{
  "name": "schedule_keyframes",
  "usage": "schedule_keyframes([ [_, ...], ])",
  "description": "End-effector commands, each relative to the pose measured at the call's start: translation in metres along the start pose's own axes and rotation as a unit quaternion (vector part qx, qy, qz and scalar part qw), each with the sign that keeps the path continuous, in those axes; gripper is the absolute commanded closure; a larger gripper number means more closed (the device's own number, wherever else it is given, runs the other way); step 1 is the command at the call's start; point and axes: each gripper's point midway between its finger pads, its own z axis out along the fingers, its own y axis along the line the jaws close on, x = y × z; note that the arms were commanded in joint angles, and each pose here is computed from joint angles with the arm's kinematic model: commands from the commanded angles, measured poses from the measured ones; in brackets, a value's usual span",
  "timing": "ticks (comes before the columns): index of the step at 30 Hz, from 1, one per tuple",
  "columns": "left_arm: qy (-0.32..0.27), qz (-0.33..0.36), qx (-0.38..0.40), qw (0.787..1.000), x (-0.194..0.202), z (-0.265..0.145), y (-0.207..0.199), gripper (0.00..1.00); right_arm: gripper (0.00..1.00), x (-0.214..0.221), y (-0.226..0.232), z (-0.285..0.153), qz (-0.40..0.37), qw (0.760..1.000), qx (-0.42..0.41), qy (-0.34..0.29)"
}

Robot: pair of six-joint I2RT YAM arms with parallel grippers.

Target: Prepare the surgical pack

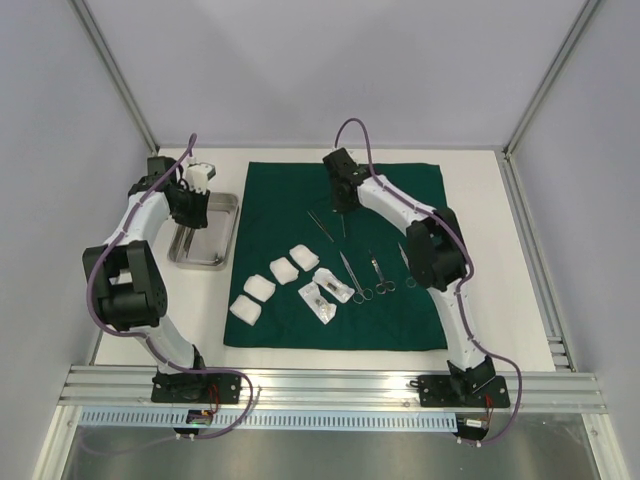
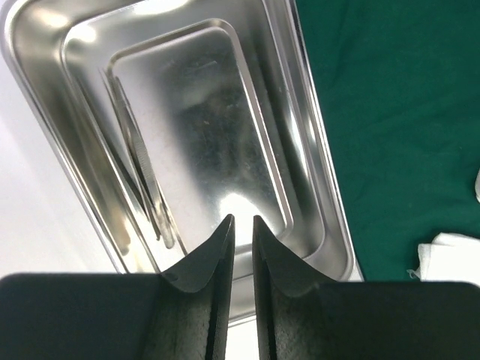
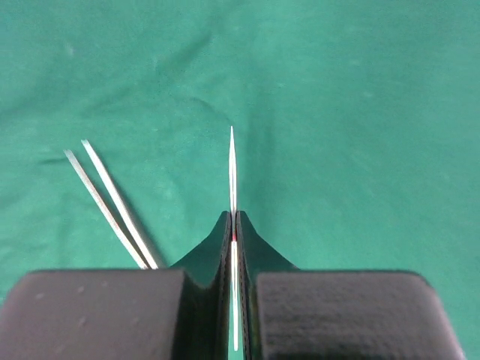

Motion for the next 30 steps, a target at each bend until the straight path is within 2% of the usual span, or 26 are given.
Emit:
schedule_keyframes([
  [1, -0.005, -0.001, 0.025, 1.000, 0.000, -0.019, -0.016, 0.76, 1.00, -0.065, 0.003, -0.069, 0.075, 0.989, -0.028, -0.123],
  [3, -0.008, 0.001, 0.031, 0.999, -0.004, -0.026, -0.023, 0.76, 0.99, -0.075, 0.009, -0.083, 0.116, 0.980, -0.049, -0.157],
  [4, -0.010, 0.003, 0.035, 0.999, -0.005, -0.029, -0.027, 0.75, 1.00, -0.065, 0.008, -0.090, 0.154, 0.973, -0.059, -0.159],
  [5, -0.011, 0.008, 0.043, 0.999, -0.008, -0.031, -0.036, 0.75, 1.00, -0.078, 0.016, -0.099, 0.184, 0.960, -0.086, -0.191],
  [7, -0.028, 0.022, 0.044, 0.998, -0.017, -0.041, -0.048, 0.74, 1.00, -0.081, 0.029, -0.120, 0.233, 0.941, -0.122, -0.212],
  [8, -0.034, 0.032, 0.050, 0.998, -0.022, -0.043, -0.057, 0.73, 1.00, -0.079, 0.035, -0.119, 0.278, 0.926, -0.138, -0.216],
  [11, -0.069, 0.091, 0.065, 0.991, -0.047, -0.054, -0.096, 0.69, 1.00, -0.076, 0.065, -0.129, 0.342, 0.897, -0.181, -0.214],
  [12, -0.083, 0.121, 0.076, 0.986, -0.055, -0.059, -0.118, 0.64, 0.99, -0.069, 0.083, -0.133, 0.344, 0.895, -0.196, -0.205],
  [14, -0.112, 0.157, 0.073, 0.979, -0.070, -0.062, -0.134, 0.61, 1.00, -0.061, 0.103, -0.127, 0.357, 0.891, -0.211, -0.185],
  [19, -0.164, 0.258, 0.075, 0.949, -0.088, -0.058, -0.180, 0.53, 1.00, -0.045, 0.149, -0.123, 0.409, 0.864, -0.269, -0.116],
  [24, -0.151, 0.306, 0.050, 0.939, -0.077, -0.033, -0.185, 0.49, 1.00, -0.032, 0.169, -0.119, 0.424, 0.851, -0.304, -0.066],
  [30, -0.135, 0.327, 0.060, 0.933, -0.057, -0.015, -0.194, 0.49, 1.00, -0.024, 0.172, -0.117, 0.434, 0.845, -0.309, -0.048],
])
